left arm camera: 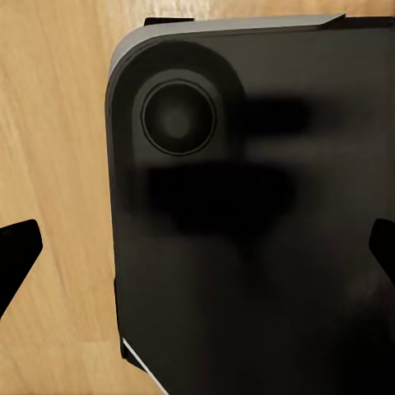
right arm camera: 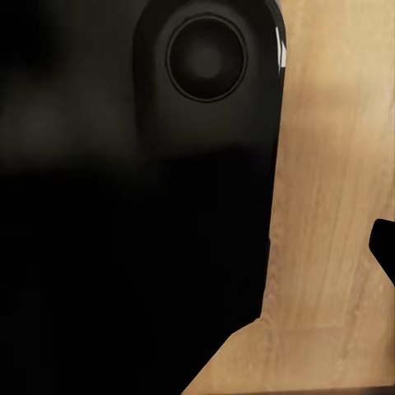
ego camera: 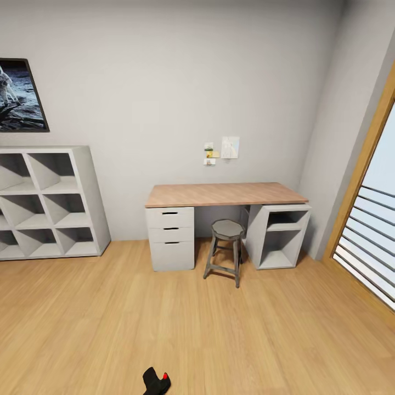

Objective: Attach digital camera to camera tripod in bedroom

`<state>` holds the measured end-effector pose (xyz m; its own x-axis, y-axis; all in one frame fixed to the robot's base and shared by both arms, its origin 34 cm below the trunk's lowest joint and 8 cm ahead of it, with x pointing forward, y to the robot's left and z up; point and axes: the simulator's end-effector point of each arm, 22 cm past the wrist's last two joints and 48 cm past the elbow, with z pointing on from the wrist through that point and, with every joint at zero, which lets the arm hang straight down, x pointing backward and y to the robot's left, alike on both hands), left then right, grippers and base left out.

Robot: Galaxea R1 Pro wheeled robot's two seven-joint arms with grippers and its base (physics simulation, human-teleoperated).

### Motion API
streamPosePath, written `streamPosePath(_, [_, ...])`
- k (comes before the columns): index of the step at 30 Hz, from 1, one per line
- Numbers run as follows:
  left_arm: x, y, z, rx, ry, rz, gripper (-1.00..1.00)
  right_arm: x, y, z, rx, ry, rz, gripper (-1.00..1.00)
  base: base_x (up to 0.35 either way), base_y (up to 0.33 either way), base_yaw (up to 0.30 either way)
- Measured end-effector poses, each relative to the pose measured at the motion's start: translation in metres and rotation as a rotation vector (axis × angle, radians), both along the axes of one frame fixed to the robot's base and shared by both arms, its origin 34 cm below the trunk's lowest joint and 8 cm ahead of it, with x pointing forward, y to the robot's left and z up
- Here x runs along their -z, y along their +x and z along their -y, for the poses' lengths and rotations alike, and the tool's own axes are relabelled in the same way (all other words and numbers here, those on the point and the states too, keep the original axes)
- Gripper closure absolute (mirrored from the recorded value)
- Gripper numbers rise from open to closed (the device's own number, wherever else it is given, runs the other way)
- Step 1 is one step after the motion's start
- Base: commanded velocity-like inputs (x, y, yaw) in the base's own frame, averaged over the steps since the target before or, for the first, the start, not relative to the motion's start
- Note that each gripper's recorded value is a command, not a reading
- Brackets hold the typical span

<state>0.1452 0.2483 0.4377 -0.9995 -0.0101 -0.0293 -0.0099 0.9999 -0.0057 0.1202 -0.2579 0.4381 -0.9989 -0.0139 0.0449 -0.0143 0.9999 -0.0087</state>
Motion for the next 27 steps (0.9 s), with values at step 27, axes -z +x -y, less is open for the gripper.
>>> streamPosePath(27, [-0.0001, -0.0001, 0.0004, 0.000, -0.003, 0.000, -1.00, 0.0000, -0.0001, 0.0002, 0.001, -0.002, 0.000, -1.00, 0.177, -0.096, 0.000])
